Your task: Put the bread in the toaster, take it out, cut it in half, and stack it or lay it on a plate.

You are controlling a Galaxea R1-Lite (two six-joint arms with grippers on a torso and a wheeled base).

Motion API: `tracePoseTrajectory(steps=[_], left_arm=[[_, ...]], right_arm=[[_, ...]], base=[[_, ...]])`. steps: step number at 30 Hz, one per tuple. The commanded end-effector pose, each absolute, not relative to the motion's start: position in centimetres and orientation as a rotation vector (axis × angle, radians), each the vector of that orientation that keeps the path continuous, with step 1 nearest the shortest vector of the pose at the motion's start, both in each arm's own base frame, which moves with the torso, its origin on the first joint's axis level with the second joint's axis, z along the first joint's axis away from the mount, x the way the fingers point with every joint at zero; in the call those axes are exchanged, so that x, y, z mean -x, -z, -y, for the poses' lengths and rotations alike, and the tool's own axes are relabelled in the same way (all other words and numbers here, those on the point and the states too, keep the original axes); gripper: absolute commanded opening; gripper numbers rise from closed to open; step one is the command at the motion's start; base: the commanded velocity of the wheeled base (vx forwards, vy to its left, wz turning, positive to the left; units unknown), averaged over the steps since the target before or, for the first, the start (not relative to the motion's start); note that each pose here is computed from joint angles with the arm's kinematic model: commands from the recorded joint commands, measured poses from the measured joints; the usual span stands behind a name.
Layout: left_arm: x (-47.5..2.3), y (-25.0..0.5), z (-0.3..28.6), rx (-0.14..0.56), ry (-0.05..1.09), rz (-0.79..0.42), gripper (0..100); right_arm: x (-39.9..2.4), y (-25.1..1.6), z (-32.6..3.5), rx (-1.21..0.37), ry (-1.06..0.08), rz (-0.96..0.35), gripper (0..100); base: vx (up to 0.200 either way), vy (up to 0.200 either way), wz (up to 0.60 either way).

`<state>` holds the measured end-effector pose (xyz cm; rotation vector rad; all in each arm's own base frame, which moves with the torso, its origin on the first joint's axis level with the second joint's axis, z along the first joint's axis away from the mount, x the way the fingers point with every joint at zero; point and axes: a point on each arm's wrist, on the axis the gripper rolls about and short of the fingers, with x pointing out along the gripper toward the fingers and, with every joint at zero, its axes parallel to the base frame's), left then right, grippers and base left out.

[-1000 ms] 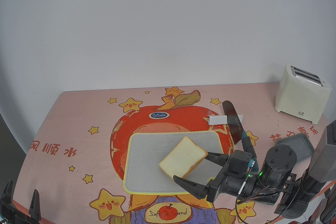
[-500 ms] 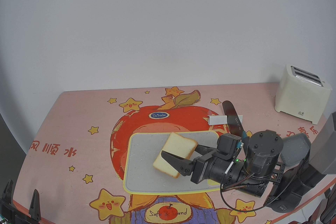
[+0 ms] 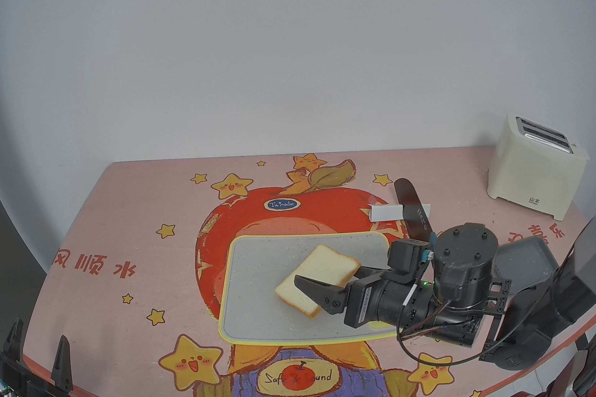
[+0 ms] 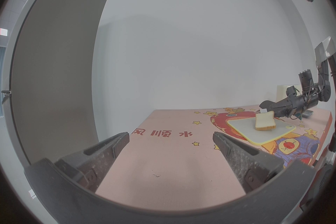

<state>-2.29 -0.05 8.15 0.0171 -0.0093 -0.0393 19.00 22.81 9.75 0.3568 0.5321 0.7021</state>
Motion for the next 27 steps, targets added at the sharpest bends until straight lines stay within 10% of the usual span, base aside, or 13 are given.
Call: tracePoseTrajectory(steps=[1, 27], left_arm=[[2.3, -7.6, 0.0, -0.017, 0.04, 0.008, 100], [2.3, -7.6, 0.1, -0.017, 0.038, 0.008, 100]], right_arm=[[-18.5, -11.3, -22.3, -0.366, -0.711, -0.515, 100], [-16.9, -12.8, -20.9, -0.319, -0.663, -0.657, 100]], base=[[0.0, 0.0, 0.0], [0.0, 0.0, 0.0]])
